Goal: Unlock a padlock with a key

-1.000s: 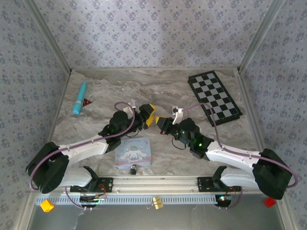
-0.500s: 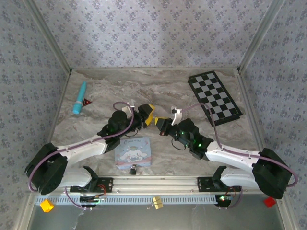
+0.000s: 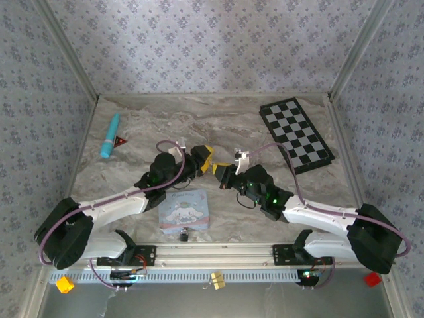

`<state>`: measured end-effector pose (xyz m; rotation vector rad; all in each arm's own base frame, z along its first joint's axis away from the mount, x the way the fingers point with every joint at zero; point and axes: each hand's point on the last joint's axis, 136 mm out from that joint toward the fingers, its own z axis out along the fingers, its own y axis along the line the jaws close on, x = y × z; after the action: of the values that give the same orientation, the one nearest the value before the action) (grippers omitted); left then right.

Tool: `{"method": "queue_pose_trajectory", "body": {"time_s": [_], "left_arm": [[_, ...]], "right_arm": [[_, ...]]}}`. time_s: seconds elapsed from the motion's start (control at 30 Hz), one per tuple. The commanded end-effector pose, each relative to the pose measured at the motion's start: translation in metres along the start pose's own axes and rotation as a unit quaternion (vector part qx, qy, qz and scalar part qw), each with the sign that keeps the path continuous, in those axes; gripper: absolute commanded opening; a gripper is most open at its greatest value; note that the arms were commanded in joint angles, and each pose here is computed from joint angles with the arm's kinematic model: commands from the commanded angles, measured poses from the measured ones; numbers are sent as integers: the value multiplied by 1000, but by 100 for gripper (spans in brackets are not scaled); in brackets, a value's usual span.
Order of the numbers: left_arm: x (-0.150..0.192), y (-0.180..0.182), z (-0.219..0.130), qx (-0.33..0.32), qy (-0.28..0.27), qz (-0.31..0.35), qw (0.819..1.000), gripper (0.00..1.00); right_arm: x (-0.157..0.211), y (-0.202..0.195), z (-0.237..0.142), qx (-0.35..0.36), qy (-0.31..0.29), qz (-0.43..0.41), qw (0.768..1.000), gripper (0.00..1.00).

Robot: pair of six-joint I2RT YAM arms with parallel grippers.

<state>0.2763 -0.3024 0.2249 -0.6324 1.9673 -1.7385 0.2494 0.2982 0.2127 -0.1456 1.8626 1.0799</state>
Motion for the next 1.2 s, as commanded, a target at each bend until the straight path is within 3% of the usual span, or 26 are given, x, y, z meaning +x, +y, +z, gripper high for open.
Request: {"method": "queue_pose_trajectory", "body": {"time_s": [0.0, 0.5, 0.97, 1.07, 1.17], "left_arm": [[-5, -4, -4, 7, -12, 9, 1000, 50], [-6, -2, -3, 2, -12, 7, 1000, 20], [-9, 3, -3, -18, -18, 10, 1000, 4], [-20, 4, -8, -27, -34, 24, 999, 1], [-40, 3, -23, -53, -77, 75, 993, 0]], "right_arm": [[-1, 3, 1, -1, -1, -12, 1000, 0], [-3, 4, 3, -1, -3, -11, 1000, 0], [-9, 5, 1, 5, -9, -7, 1000, 1], [-17, -2, -8, 16, -21, 0, 1000, 25], [-28, -13, -22, 21, -46, 31, 998, 66]]}}
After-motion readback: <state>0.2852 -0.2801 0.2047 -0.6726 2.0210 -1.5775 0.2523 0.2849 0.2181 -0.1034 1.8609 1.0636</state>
